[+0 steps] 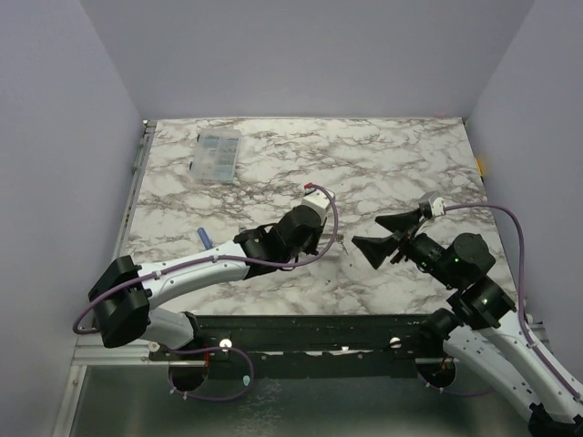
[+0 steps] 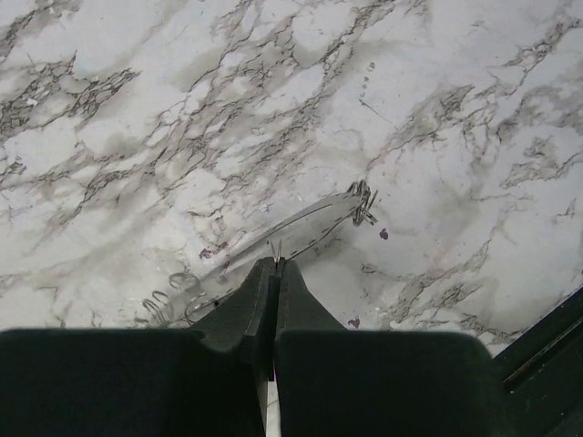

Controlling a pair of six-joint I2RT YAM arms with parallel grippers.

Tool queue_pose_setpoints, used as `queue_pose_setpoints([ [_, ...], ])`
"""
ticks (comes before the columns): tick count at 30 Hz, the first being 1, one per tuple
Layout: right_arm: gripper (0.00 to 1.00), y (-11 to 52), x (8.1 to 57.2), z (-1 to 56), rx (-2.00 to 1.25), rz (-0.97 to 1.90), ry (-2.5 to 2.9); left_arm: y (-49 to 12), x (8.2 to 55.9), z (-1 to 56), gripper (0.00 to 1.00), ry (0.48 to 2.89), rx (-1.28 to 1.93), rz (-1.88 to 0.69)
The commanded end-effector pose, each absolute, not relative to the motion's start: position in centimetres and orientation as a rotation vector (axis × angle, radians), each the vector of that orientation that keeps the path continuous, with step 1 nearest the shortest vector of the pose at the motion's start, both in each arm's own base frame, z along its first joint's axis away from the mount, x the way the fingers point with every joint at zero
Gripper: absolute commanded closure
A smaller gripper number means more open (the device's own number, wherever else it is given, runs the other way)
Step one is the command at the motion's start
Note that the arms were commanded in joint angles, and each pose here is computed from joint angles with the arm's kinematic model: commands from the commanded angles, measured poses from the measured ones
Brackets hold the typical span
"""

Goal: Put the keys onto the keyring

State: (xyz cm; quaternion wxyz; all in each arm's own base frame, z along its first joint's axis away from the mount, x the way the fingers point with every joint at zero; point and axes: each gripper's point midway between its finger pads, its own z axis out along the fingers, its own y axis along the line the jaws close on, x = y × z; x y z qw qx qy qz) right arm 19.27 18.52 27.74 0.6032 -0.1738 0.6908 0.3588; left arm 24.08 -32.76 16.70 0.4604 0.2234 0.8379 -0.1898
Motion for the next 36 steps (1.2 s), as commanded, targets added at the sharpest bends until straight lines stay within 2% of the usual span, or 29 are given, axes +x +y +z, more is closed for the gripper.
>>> queue_pose_setpoints([
  [1, 0.02, 20.0, 17.8, 29.3, -0.568, 0.889, 1.491, -33.4, 23.7, 19.8, 1.00, 1.960, 0.629, -0.507],
  [9, 0.08, 21.3, 17.2, 29.0, -0.675, 0.933, 1.478, -32.7, 23.0, 20.9, 1.00, 1.910, 0.678, -0.526],
  [16, 0.08, 22.4, 15.8, 31.1, -0.772, 0.998, 1.362, -32.5, 21.2, 23.1, 1.00, 1.822, 0.778, -0.610],
  [22, 0.12, 21.5, 18.5, 32.9, -0.676, 0.872, 1.357, -32.3, 19.9, 24.2, 1.00, 1.767, 0.839, -0.669],
  [26, 0.17, 21.0, 20.5, 33.9, -0.645, 0.772, 1.375, -32.3, 19.3, 24.9, 1.00, 1.744, 0.853, -0.710],
  [31, 0.22, 24.4, 16.9, 33.4, -0.936, 0.985, 1.340, -32.4, 18.2, 27.0, 1.00, 1.686, 0.868, -0.780],
  [36, 0.31, 25.2, 16.3, 32.9, -1.001, 1.040, 1.328, -31.6, 17.5, 29.3, 1.00, 1.622, 0.855, -0.811],
])
